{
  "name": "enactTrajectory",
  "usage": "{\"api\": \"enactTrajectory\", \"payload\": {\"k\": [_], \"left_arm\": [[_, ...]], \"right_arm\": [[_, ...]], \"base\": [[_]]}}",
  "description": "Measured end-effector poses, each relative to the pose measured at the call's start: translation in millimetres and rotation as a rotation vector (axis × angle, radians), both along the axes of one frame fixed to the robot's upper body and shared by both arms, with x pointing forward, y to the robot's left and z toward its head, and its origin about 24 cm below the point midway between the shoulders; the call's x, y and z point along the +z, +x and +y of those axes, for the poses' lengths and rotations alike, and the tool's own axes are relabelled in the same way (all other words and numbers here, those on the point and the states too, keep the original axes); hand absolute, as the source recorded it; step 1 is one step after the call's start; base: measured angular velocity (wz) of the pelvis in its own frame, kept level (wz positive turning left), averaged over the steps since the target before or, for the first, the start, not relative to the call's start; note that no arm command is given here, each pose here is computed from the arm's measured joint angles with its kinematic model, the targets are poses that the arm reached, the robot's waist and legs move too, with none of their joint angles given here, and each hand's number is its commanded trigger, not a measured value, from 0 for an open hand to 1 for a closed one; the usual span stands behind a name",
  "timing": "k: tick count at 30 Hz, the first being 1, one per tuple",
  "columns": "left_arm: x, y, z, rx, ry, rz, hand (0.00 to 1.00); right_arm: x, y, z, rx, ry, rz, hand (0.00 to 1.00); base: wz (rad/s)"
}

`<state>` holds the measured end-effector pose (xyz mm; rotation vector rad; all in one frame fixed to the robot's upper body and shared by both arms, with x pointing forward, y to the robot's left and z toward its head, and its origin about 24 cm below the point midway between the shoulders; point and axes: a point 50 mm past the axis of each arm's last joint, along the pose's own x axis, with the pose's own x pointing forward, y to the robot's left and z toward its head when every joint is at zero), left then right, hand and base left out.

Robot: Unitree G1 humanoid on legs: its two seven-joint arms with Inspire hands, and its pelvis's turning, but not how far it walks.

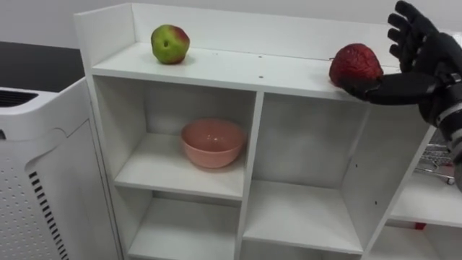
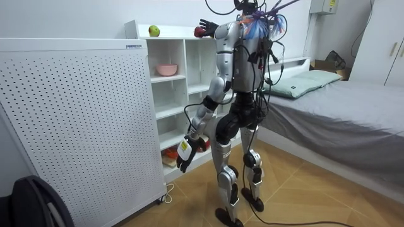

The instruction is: Arrange fruit in the closet

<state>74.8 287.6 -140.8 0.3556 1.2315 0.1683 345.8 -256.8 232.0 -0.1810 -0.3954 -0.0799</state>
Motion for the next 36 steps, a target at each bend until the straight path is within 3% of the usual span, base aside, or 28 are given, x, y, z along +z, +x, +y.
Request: {"api": "enactTrajectory", "payload": {"k": [15, 17, 18, 19, 20, 21, 36], "left_arm": [[7.4, 17.1, 7.3, -0.003, 0.003, -0.043, 0.0], [7.0, 16.3, 7.2, 0.0, -0.004, -0.033, 0.0], [7.0, 16.2, 7.1, -0.001, -0.008, -0.032, 0.0], [6.8, 15.9, 7.1, -0.001, -0.014, -0.027, 0.0], [6.9, 15.7, 7.3, -0.002, -0.018, -0.024, 0.0], [6.9, 15.6, 7.5, -0.002, -0.02, -0.023, 0.0], [8.4, 23.5, 7.9, 0.0, -0.033, -0.008, 0.0]], "right_arm": [[-1.1, 5.2, -9.9, 0.014, -0.016, 0.047, 0.0], [-2.9, 6.6, -12.9, 0.019, -0.02, 0.066, 0.12], [-2.7, 7.0, -13.2, 0.019, -0.021, 0.071, 0.51], [-1.9, 7.7, -12.9, 0.022, -0.025, 0.081, 0.72], [-1.3, 7.8, -12.9, 0.029, -0.033, 0.088, 0.8], [-1.3, 7.8, -13.2, 0.032, -0.037, 0.092, 0.98], [1.7, 7.6, -14.1, 0.05, -0.138, 0.119, 1.0]], "base": [[0.01], [0.0], [0.0], [0.0], [0.0], [0.0], [0.01]]}}
